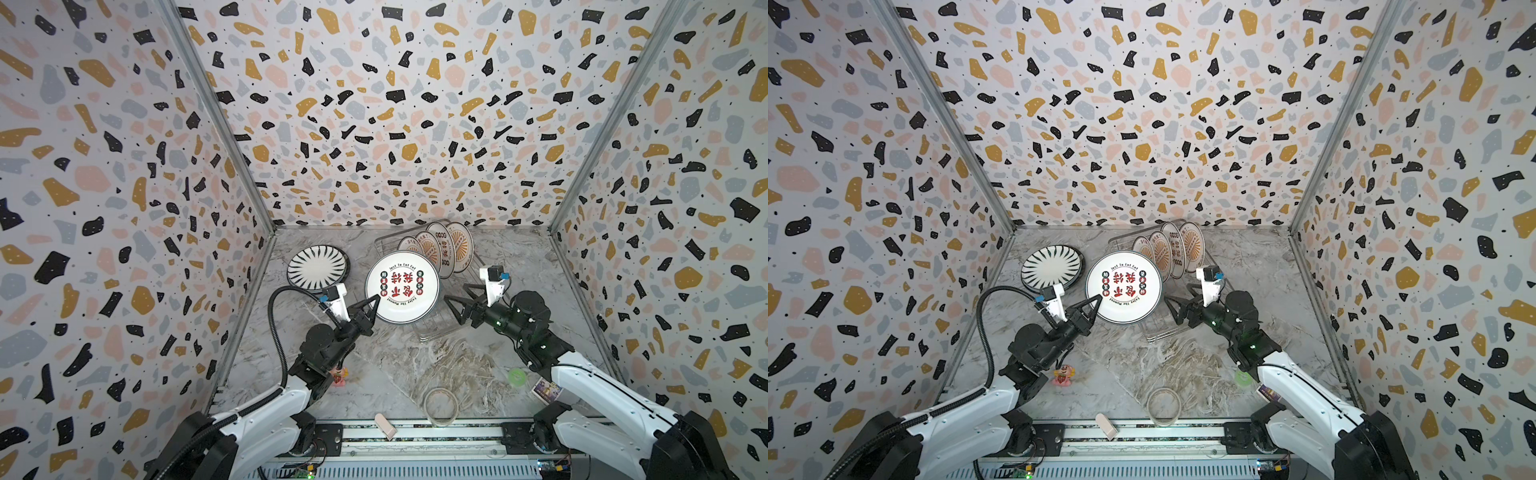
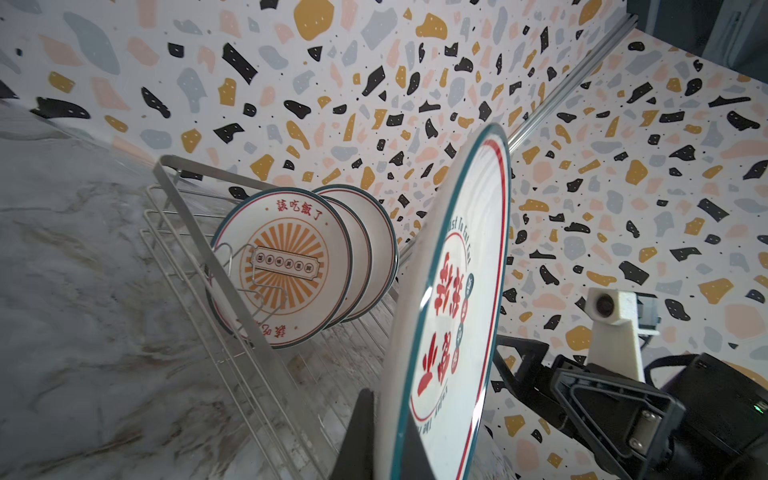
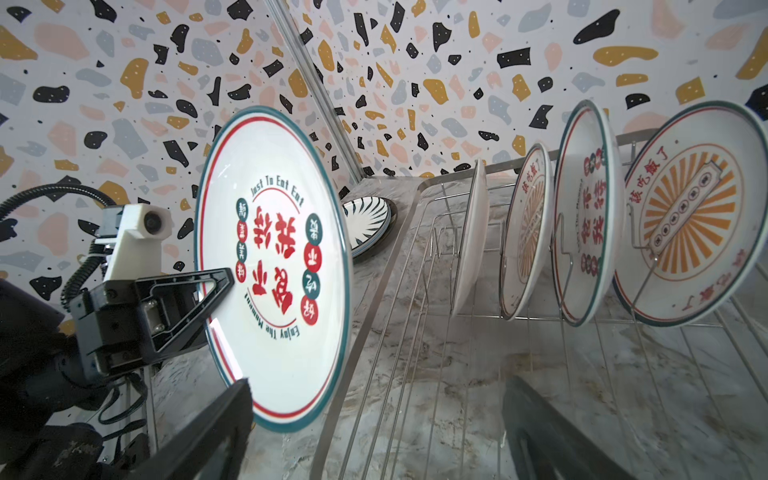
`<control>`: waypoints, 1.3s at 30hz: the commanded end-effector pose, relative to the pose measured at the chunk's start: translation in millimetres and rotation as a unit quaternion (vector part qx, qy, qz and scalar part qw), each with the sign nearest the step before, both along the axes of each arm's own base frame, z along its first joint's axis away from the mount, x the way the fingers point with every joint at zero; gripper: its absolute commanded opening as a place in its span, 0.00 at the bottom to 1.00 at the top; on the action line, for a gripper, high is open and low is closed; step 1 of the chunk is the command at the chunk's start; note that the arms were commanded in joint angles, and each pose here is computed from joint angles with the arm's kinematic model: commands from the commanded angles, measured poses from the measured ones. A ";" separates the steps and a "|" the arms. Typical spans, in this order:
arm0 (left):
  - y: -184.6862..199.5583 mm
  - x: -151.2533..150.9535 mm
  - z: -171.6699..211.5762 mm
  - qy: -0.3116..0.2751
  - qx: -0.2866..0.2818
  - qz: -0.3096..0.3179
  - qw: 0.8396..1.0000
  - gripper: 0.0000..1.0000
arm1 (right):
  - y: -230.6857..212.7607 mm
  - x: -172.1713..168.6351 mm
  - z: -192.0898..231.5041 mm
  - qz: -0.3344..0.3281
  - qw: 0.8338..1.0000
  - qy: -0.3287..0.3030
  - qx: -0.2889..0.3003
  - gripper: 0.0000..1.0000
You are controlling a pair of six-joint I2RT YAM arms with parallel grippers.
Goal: Unload the plates from the dish rack
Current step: 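Carry the red-text plate toward the table with the left gripper while the right releases it, then lower the red-text plate flat onto the table with the left gripper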
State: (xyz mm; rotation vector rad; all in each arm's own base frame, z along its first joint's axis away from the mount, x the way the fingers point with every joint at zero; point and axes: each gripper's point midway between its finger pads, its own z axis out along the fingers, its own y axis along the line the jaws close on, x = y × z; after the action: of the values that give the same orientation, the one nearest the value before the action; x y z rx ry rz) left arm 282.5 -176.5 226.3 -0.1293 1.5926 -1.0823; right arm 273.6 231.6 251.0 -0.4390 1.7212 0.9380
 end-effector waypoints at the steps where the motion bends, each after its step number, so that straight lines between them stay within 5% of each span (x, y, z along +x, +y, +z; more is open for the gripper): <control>1: 21.3 2.4 21.4 -0.036 -0.020 0.033 0.999 0.00 | 4.5 -2.2 36.3 -0.007 0.998 -0.063 0.007 0.97; 19: 104.5 3.2 -27.5 0.039 -0.074 0.159 0.984 0.00 | 86.9 3.6 34.4 0.037 0.990 -0.110 -0.081 0.99; 39: 118.2 3.4 -100.2 0.203 -0.124 0.198 0.951 0.00 | 161.5 0.8 -1.2 0.094 0.981 -0.094 -0.144 0.99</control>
State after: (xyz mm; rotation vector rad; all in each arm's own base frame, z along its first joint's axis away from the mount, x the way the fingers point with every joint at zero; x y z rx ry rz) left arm 280.7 -61.2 115.2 -0.8110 1.7283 -0.9385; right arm 275.3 385.0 234.6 -0.8537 1.6970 0.7589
